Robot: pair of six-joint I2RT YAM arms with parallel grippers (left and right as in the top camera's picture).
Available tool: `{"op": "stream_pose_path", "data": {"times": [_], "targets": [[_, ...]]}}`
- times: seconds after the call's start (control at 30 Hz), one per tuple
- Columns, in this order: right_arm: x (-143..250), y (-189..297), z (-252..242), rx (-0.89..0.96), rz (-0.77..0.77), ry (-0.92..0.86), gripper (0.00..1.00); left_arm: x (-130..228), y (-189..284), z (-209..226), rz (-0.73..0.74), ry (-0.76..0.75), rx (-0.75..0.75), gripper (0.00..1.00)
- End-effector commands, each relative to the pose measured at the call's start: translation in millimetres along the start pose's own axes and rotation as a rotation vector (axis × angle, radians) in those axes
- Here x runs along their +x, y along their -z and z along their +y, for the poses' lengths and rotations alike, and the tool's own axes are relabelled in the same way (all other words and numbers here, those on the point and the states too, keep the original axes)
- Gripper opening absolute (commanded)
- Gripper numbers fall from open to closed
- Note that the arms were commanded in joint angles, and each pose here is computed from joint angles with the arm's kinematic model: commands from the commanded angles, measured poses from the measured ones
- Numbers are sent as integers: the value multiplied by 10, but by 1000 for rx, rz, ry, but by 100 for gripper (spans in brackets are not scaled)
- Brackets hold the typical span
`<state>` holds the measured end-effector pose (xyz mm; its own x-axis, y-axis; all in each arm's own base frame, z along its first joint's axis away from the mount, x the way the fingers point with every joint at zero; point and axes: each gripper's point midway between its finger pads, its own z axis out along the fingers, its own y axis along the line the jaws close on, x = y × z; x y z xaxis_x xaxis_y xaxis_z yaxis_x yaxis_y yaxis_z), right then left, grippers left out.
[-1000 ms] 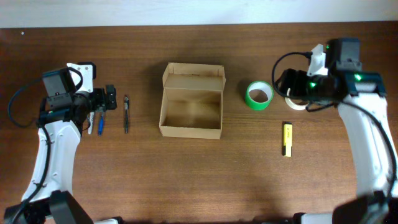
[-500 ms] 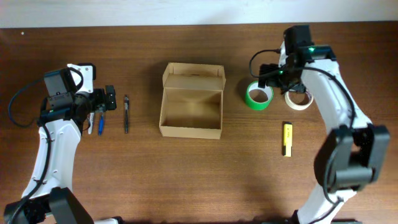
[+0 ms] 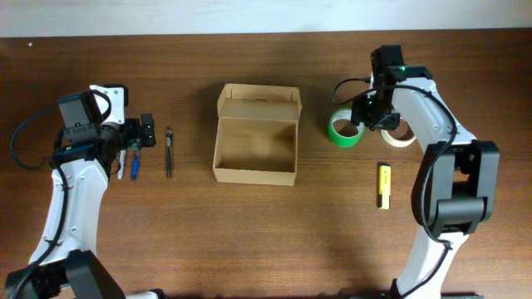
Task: Pack container
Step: 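Move the right gripper to the green tape roll and grasp it, then carry the green tape into the box and open the right gripper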
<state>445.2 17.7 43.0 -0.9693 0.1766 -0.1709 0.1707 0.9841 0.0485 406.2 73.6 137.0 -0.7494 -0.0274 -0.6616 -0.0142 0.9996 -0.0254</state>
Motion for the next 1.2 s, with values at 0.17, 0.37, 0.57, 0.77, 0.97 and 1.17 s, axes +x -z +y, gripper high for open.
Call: {"op": "stream_pose_path", "data": {"times": [0.17,0.37,0.57,0.77,0.97,1.17], "targets": [[8,-194,-19,8,30,-9,39,-66,15,41,-11,7,-13,99],[24,-198,-21,8,36,-9,4,-66,15,41,-11,7,-13,99],[2,85,138,-78,40,-7,4,-66,15,41,-12,7,-13,99],[-177,1147,505,-196,-81,128,4,-66,15,41,-11,7,-13,99],[-157,2194,1120,-264,-297,361,4,-66,15,41,-12,7,-13,99],[212,2213,1856,-286,-308,641,4,-66,15,41,-11,7,-13,99]]}}
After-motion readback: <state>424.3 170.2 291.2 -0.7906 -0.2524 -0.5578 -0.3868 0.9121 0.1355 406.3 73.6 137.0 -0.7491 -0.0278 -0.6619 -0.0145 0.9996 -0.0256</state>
